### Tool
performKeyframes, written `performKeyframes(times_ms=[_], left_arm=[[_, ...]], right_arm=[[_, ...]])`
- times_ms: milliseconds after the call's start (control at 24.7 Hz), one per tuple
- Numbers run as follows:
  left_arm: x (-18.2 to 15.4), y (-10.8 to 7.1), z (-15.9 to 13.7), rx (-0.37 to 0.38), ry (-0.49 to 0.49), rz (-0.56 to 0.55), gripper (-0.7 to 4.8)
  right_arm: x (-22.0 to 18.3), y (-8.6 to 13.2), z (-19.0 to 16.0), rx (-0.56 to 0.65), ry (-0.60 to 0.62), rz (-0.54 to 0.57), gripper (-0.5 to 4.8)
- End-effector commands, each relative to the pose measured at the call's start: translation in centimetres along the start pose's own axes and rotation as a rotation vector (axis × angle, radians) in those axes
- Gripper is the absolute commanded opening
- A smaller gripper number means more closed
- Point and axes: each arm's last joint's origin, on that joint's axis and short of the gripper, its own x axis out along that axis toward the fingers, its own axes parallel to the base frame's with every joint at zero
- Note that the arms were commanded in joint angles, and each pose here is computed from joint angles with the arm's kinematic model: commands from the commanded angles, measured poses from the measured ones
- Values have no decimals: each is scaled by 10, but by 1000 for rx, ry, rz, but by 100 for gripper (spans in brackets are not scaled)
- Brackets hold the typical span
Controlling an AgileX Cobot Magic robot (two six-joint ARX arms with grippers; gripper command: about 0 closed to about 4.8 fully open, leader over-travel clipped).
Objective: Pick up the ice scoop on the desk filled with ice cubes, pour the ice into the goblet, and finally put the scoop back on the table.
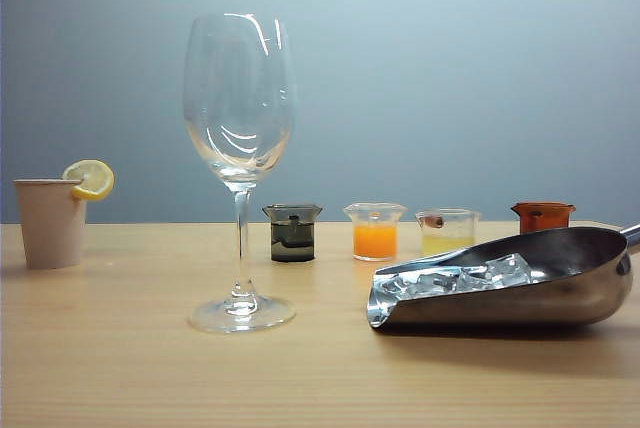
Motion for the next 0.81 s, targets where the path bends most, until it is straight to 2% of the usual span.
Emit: performKeyframes(times_ms=[41, 122, 243, 365, 486, 689, 811], left_arm=[[1, -3, 18, -2, -3, -82, -5], [0, -5, 27, -3, 3, -118, -5], [1, -10, 33, -7, 31, -178, -5], [8, -21, 32, -41, 68, -297, -5], [10, -32, 32, -34, 106, -370, -5], [15, -57, 43, 19, 242, -447, -5], [20, -66, 53, 28, 242, -492, -5]], right_arm=[[5, 3, 14, 25, 3, -2, -4], [11, 5, 23, 76, 21, -6, -4], [21, 7, 35, 86, 49, -8, -4], [30, 10, 45, 87, 53, -5, -4], [34, 11, 46, 130, 75, 12, -4], [38, 12, 40, 323, 143, 48, -4], [42, 12, 28, 419, 201, 94, -4]])
